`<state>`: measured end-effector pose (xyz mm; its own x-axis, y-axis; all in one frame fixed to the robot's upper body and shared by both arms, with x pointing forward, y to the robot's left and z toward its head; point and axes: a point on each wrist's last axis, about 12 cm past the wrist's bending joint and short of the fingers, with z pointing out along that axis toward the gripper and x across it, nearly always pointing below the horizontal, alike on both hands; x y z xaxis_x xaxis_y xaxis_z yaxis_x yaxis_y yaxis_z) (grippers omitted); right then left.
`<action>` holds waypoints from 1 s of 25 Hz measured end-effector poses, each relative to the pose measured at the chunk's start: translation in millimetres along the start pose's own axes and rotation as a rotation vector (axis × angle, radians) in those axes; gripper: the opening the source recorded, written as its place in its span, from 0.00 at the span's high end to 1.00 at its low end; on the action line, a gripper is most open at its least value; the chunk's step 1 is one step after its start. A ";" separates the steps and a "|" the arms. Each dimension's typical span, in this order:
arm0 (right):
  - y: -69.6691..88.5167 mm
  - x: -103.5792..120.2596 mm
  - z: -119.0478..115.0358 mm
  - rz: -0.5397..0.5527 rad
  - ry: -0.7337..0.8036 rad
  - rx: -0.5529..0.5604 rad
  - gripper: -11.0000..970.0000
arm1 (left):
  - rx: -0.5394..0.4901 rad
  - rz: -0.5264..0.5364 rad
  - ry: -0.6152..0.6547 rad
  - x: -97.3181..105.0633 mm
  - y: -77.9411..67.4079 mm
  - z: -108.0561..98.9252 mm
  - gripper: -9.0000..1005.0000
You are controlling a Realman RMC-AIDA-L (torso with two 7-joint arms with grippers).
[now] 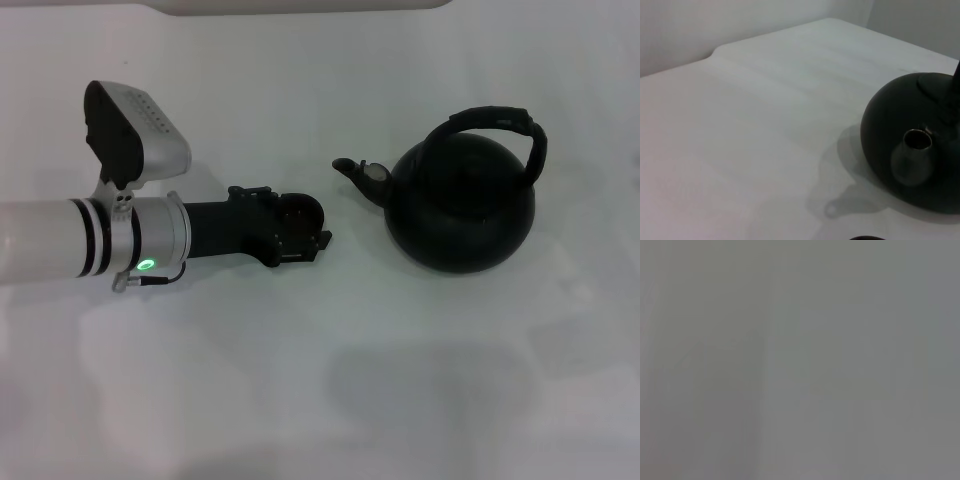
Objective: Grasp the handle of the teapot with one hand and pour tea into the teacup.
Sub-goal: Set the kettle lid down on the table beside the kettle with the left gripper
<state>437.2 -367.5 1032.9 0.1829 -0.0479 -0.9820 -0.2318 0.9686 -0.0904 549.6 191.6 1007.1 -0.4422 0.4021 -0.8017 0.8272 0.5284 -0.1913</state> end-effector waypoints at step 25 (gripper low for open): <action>-1.4 -1.1 -2.2 -0.002 -0.007 0.007 0.26 | -0.015 0.036 -0.015 6.8 -0.3 -4.0 0.13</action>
<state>435.2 -369.4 1033.7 0.1898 -0.0478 -0.9807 -0.2252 0.9701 -0.0909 545.0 197.1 1004.0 -0.4070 0.4097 -0.8164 0.8370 0.5251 -0.1538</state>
